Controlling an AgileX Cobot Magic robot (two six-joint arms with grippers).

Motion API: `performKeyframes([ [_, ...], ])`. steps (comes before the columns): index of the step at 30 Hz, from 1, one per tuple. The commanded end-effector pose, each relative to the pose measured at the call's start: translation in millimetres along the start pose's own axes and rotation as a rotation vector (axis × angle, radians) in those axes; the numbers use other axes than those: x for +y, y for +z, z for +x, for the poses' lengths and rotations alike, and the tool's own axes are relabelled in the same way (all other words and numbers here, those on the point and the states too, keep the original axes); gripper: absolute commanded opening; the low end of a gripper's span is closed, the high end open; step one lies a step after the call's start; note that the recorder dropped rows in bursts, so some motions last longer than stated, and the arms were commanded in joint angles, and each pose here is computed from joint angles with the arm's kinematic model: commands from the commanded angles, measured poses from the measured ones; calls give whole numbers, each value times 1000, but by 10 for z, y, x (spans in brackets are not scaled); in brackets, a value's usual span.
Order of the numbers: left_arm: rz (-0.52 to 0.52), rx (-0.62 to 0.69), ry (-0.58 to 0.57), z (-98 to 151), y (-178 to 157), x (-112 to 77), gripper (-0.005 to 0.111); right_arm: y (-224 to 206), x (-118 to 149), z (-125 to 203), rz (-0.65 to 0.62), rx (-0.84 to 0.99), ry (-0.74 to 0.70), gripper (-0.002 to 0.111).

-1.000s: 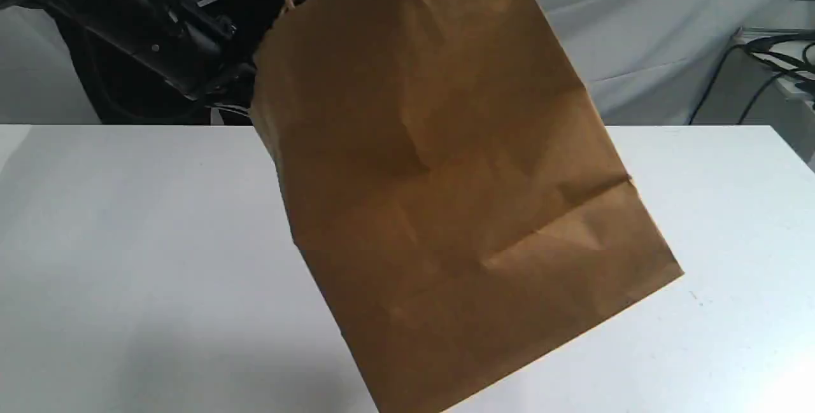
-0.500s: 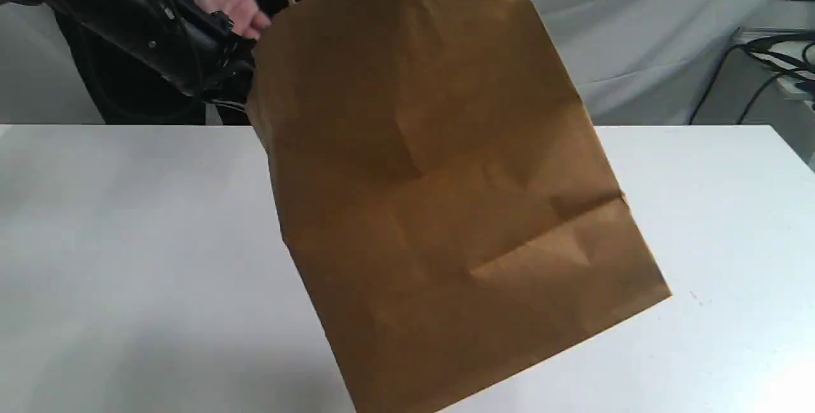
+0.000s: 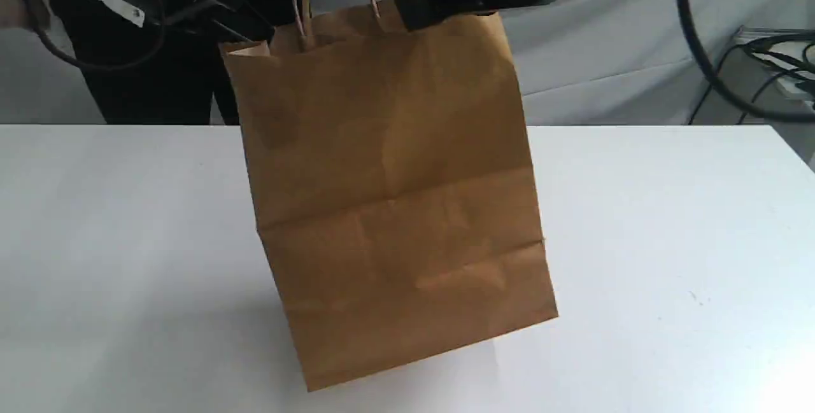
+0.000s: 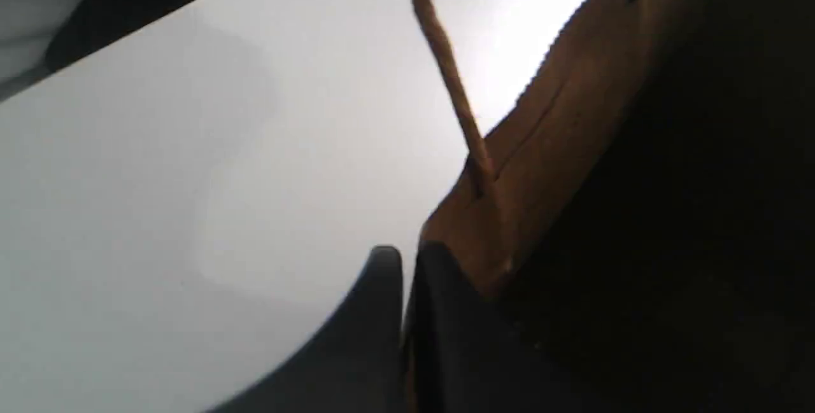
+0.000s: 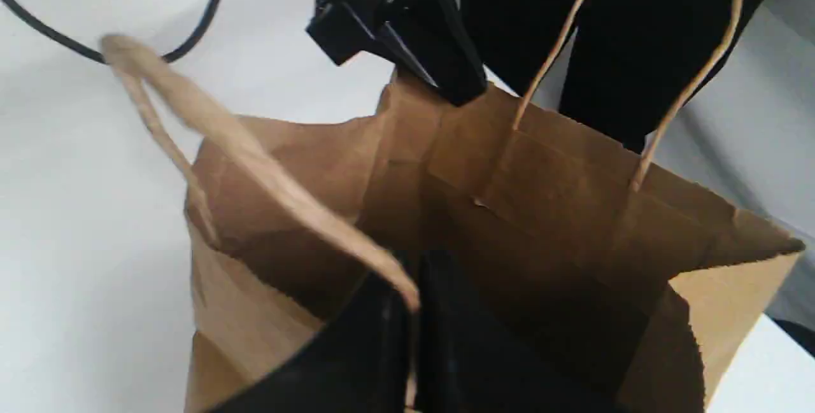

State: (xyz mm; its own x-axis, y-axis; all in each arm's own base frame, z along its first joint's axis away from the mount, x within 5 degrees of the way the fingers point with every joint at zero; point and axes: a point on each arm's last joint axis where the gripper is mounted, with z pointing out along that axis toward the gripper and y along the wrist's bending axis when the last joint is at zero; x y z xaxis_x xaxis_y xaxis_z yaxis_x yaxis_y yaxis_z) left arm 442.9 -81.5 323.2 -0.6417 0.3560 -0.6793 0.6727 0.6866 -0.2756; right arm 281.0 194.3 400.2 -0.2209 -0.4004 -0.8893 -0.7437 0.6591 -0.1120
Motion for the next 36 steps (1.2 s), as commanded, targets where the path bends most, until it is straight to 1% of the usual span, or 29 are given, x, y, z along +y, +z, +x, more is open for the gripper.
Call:
performKeyframes([
  [1,-16,-21,22,-40,-85,-42,0,-141,11,87,68,-93,21,0],
  [6,-8,-27,32,-70,-94,-110,0,-152,65,468,137,-153,141,0],
  [8,-12,-28,48,-91,-104,-162,0,-143,133,628,169,-172,142,0],
  [13,-42,16,120,-120,-44,-318,0,-111,396,864,168,-202,107,0],
  [15,-25,25,136,-137,11,-406,0,-95,494,907,154,-210,92,0],
  [19,-11,24,155,-163,73,-504,0,-78,582,949,115,-185,88,0],
  [30,-4,33,140,-154,73,-511,1,-73,618,962,91,-168,112,0],
  [32,4,43,140,-145,73,-517,4,-73,619,964,90,-166,112,4],
  [34,9,49,140,-139,73,-521,8,-73,619,964,90,-166,112,14],
  [36,10,51,140,-137,73,-522,12,-73,619,964,90,-166,112,27],
])
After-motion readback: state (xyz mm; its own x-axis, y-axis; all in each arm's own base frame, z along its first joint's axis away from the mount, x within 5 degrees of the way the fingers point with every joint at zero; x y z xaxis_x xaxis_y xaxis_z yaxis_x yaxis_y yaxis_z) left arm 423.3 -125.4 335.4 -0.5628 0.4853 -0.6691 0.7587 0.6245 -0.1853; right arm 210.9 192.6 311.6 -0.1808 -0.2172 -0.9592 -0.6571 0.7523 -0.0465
